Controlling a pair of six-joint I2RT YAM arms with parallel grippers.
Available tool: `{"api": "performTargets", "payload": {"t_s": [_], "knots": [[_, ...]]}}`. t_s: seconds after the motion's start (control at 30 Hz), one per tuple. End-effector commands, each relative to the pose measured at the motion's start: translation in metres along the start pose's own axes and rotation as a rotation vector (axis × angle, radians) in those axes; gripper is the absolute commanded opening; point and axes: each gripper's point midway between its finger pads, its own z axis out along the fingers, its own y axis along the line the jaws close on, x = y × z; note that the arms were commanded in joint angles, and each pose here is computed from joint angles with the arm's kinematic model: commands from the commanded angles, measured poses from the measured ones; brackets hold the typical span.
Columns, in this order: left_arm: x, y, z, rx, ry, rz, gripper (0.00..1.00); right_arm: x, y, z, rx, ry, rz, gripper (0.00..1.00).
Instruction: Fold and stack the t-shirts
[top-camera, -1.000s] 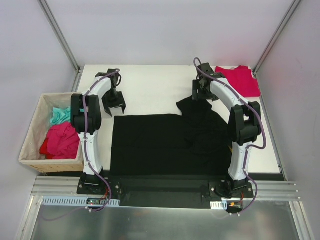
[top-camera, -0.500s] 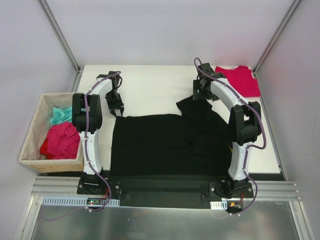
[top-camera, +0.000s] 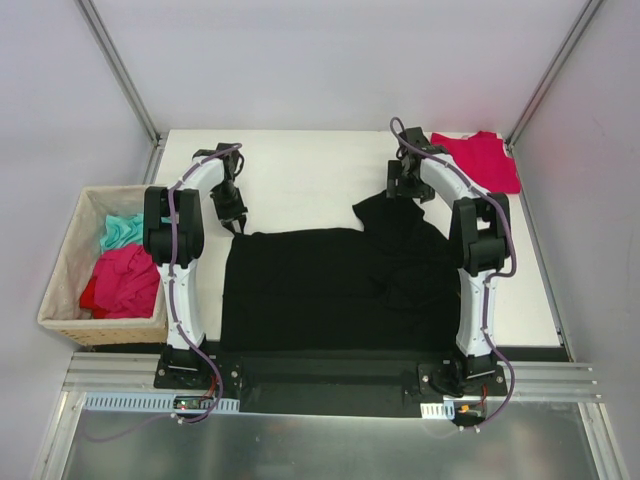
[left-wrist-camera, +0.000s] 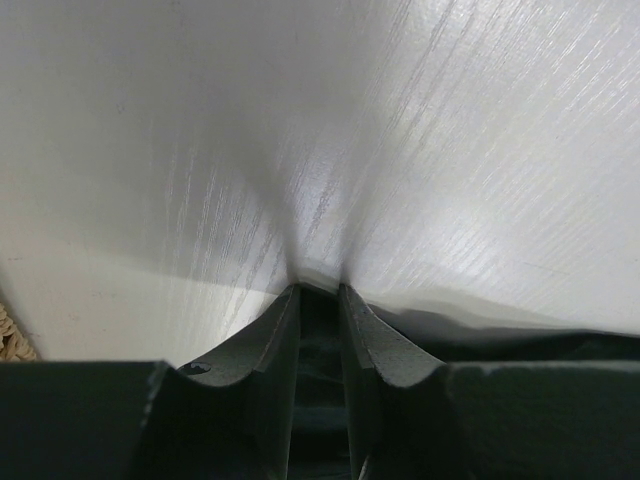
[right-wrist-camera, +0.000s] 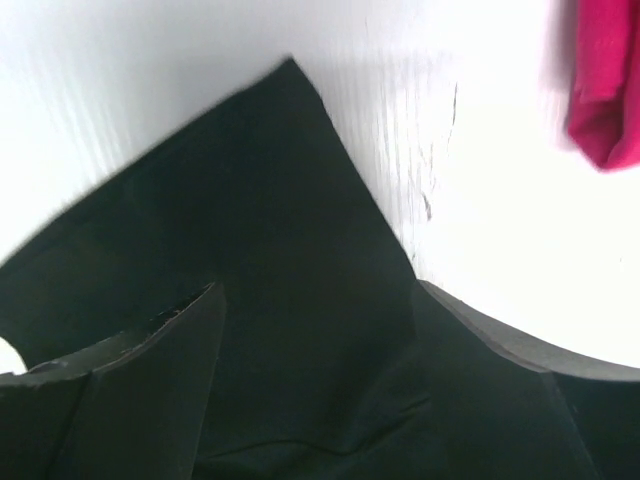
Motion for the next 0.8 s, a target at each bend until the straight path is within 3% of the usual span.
{"api": "performTargets", "payload": {"t_s": [0.0, 0.13, 0.33, 0.77], "knots": [[0.011, 0.004, -0.004, -0.009, 0.028, 0.008, 0.21, -0.045, 0.010, -0.010, -0.074, -0.139, 0.002, 0.79], [0.011, 0.004, -0.003, -0.007, 0.032, 0.011, 0.21, -0.071, 0.019, -0.016, -0.126, -0.244, -0.001, 0.79], [0.011, 0.004, -0.003, -0.008, 0.033, 0.016, 0.21, -0.089, 0.026, -0.009, -0.149, -0.284, 0.001, 0.78], [0.012, 0.002, -0.008, 0.011, 0.026, 0.018, 0.21, -0.097, -0.004, 0.016, -0.114, -0.200, 0.100, 0.74]]}}
